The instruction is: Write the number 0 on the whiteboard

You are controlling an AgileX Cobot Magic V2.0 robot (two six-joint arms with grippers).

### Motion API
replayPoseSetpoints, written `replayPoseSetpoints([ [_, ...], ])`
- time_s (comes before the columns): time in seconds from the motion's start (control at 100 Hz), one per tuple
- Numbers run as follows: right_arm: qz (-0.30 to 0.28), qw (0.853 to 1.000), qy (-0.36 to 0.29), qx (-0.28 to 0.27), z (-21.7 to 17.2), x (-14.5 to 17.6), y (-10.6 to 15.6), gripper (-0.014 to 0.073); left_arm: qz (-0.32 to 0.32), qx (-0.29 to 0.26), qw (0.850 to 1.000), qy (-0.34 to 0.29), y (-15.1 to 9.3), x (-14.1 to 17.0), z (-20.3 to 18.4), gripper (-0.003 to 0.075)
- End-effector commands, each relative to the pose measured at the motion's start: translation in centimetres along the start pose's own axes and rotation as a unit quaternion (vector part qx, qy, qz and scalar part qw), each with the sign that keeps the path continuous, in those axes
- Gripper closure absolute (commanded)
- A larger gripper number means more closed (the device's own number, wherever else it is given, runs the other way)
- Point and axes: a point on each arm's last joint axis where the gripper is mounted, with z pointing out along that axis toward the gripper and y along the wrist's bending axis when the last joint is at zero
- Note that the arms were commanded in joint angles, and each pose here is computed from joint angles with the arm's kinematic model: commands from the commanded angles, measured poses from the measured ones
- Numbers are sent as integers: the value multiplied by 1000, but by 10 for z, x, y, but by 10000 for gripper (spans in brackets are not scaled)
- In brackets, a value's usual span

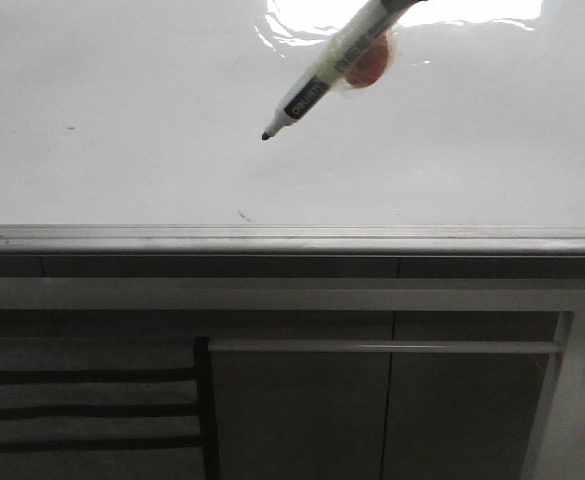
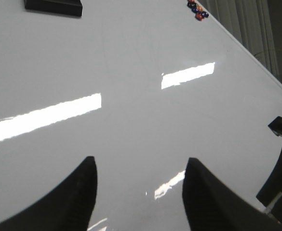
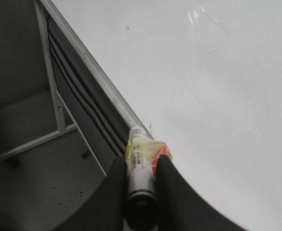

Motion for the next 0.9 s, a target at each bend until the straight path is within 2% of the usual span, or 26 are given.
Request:
replayPoseSetpoints([
  [0.0,7,998,-50,31,1,-16,-9,669,-15,-10,1000,-18,3,-11,1,415],
  [0.15,9,1000,-16,16,24,-15,-11,669,-15,-10,1000,-8,3,-9,1,414],
  [0.48,7,1000,6,10,64,-27,-20,669,-15,-10,1000,-6,3,-9,1,415],
  [0.62,-7,1000,8,19,72,-31,-26,669,-14,-10,1000,-6,3,-9,1,414],
  [0.89,1,999,-8,52,73,-44,-50,669,-13,-10,1000,-19,3,-11,1,414],
])
